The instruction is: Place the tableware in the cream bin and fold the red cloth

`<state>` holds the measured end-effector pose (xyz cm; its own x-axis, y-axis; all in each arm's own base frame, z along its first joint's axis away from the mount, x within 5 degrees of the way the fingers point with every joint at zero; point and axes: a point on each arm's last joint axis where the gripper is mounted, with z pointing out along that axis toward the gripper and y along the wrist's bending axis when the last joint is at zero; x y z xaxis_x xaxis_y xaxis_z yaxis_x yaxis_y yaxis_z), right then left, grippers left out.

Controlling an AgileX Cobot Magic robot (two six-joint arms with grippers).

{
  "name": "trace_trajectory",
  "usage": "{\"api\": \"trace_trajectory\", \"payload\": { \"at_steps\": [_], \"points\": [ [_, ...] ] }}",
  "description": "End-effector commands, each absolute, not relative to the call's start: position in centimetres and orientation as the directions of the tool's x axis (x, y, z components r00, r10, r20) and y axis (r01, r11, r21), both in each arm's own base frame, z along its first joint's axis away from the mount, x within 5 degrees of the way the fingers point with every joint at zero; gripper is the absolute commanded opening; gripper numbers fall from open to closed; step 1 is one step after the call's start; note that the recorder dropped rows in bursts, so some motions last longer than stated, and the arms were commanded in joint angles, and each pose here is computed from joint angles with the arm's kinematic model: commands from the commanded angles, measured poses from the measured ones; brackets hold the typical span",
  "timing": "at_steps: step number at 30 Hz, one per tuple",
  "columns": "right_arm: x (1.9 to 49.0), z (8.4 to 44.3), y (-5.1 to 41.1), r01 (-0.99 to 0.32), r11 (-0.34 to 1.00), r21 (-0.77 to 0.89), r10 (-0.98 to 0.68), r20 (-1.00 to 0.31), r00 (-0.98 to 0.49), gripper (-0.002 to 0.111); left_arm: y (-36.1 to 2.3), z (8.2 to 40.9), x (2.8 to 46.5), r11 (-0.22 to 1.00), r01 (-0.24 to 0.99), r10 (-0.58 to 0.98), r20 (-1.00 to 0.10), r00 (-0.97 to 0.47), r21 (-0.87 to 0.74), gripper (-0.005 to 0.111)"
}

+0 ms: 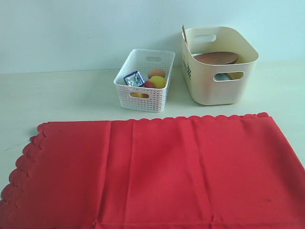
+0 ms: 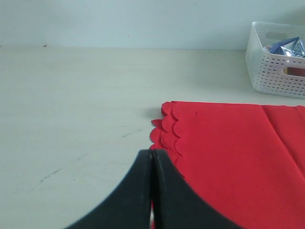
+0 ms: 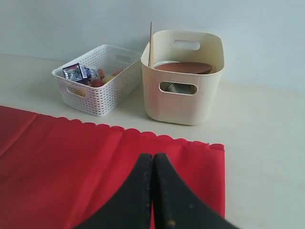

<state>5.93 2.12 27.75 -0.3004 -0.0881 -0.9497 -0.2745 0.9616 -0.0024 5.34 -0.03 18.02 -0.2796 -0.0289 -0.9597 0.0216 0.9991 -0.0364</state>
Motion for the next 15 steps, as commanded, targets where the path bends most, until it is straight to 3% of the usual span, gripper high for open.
{"api": "trace_trajectory", "payload": {
  "at_steps": [1, 15],
  "points": [
    [6.1, 27.5, 2.0, -0.264, 0.964, -0.017, -0.093, -0.957, -0.275, 0.0, -0.1, 18.0, 5.3, 0.999, 0.029, -0.03, -0.961, -0.274, -0.04, 0.0],
    [6.1, 27.5, 2.0, -0.265, 0.964, -0.012, -0.087, -0.958, -0.274, 0.0, -0.1, 24.3, 6.4, 0.999, 0.027, -0.032, -0.965, -0.262, -0.041, 0.0]
  ]
}}
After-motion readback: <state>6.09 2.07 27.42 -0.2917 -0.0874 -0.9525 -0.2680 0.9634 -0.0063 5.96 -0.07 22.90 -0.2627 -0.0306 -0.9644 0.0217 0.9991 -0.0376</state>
